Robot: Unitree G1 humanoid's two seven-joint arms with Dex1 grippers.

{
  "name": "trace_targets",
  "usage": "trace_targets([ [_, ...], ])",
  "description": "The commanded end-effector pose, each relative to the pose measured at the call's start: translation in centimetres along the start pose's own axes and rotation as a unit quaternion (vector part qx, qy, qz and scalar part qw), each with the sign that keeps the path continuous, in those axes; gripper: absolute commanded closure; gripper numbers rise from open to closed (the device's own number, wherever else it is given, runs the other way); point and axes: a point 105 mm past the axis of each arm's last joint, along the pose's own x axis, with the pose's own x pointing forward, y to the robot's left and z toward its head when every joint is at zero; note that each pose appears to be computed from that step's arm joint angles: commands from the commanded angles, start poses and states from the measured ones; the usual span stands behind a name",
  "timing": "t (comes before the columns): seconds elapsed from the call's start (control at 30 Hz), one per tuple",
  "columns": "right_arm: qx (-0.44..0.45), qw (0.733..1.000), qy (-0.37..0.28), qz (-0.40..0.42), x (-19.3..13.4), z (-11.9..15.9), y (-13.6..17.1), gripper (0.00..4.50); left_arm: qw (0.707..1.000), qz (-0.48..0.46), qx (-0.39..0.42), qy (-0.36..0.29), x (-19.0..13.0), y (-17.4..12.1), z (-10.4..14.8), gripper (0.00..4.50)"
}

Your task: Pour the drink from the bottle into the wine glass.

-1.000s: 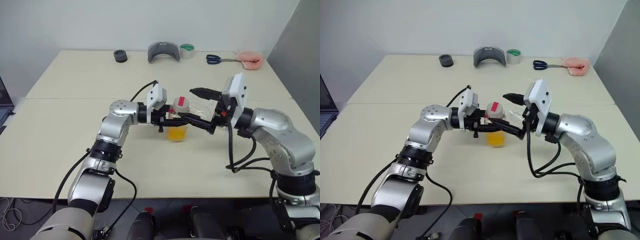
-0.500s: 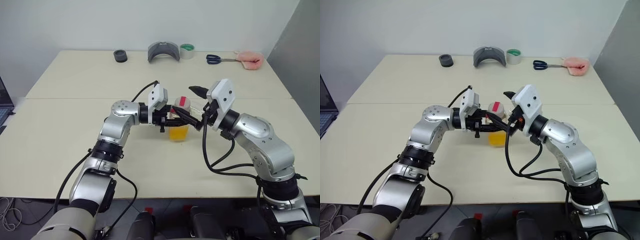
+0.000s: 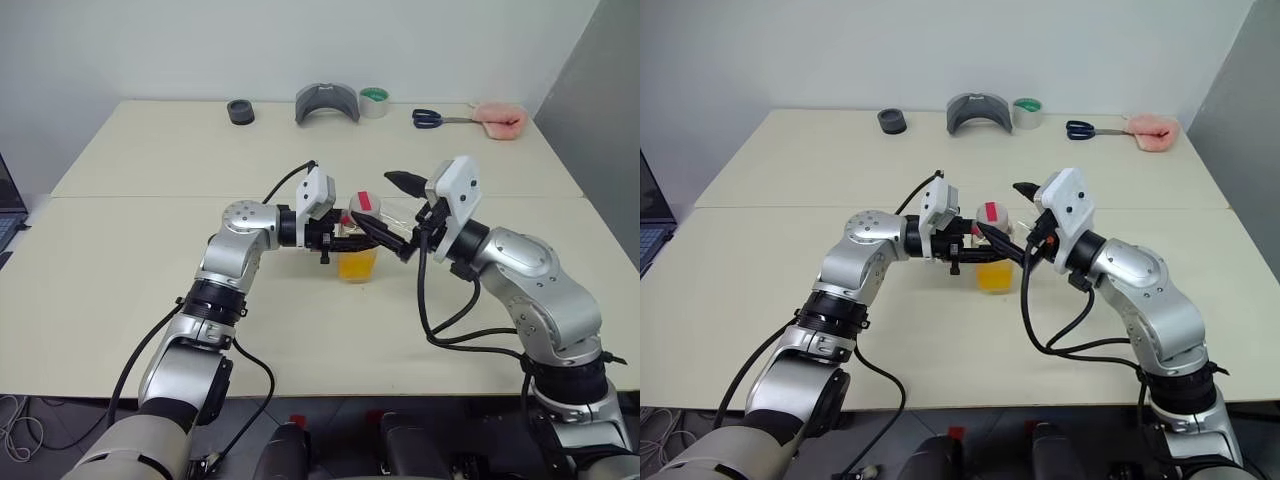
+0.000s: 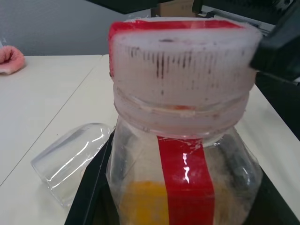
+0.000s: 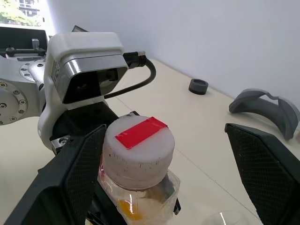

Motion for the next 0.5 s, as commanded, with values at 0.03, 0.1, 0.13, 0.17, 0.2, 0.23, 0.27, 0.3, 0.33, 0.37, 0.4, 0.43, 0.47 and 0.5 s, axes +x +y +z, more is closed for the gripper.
trace_targets([
  [0.03,-0.019,0.999,-0.012,-0.026,-0.9,1.0,-1.1,0.20,1.000,-0.003,0.024,-0.016,-0.3,0.1,1.4,2.74],
  [0.1,-0.021,0.999,-0.009,-0.027,-1.0,0.9,-1.1,0.20,1.000,-0.003,0.024,-0.016,-0.4,0.2,1.4,2.74],
  [0.13,-0.022,0.999,-0.008,-0.027,-1.1,0.9,-1.1,0.20,1.000,-0.003,0.024,-0.016,-0.4,0.2,1.4,2.74],
  [0.17,-0.023,0.999,-0.007,-0.028,-1.1,0.8,-1.2,0.20,1.000,-0.003,0.024,-0.016,-0.4,0.2,1.3,2.74],
  [0.2,-0.024,0.999,-0.006,-0.029,-1.2,0.8,-1.2,0.20,1.000,-0.003,0.024,-0.016,-0.4,0.2,1.3,2.74],
  [0.23,-0.025,0.999,-0.005,-0.030,-1.3,0.8,-1.3,0.20,1.000,-0.003,0.024,-0.016,-0.4,0.2,1.3,2.74],
  [0.27,-0.026,0.999,-0.004,-0.030,-1.4,0.8,-1.4,0.20,1.000,-0.003,0.024,-0.015,-0.4,0.2,1.3,2.74],
  [0.3,-0.027,0.999,-0.004,-0.030,-1.5,0.9,-1.4,0.20,1.000,-0.002,0.024,-0.015,-0.5,0.2,1.3,2.74],
  [0.33,-0.027,0.999,-0.006,-0.028,-1.6,1.0,-1.4,0.20,1.000,-0.002,0.023,-0.015,-0.5,0.2,1.3,2.74],
  [0.37,-0.025,0.999,-0.010,-0.022,-1.7,1.2,-1.2,0.20,1.000,-0.002,0.023,-0.015,-0.5,0.2,1.3,2.74],
  [0.4,-0.022,1.000,-0.014,-0.014,-1.8,1.5,-1.0,0.20,1.000,-0.002,0.023,-0.015,-0.5,0.2,1.3,2.74],
  [0.43,-0.017,1.000,-0.018,-0.002,-1.8,1.7,-0.6,0.20,1.000,-0.002,0.023,-0.015,-0.5,0.2,1.2,2.74],
  [0.47,-0.012,1.000,-0.022,0.010,-1.9,2.0,-0.2,0.20,1.000,-0.001,0.023,-0.015,-0.5,0.2,1.2,2.74],
  [0.5,-0.009,1.000,-0.024,0.018,-1.9,2.2,0.1,0.20,1.000,-0.001,0.023,-0.015,-0.5,0.3,1.2,2.74],
])
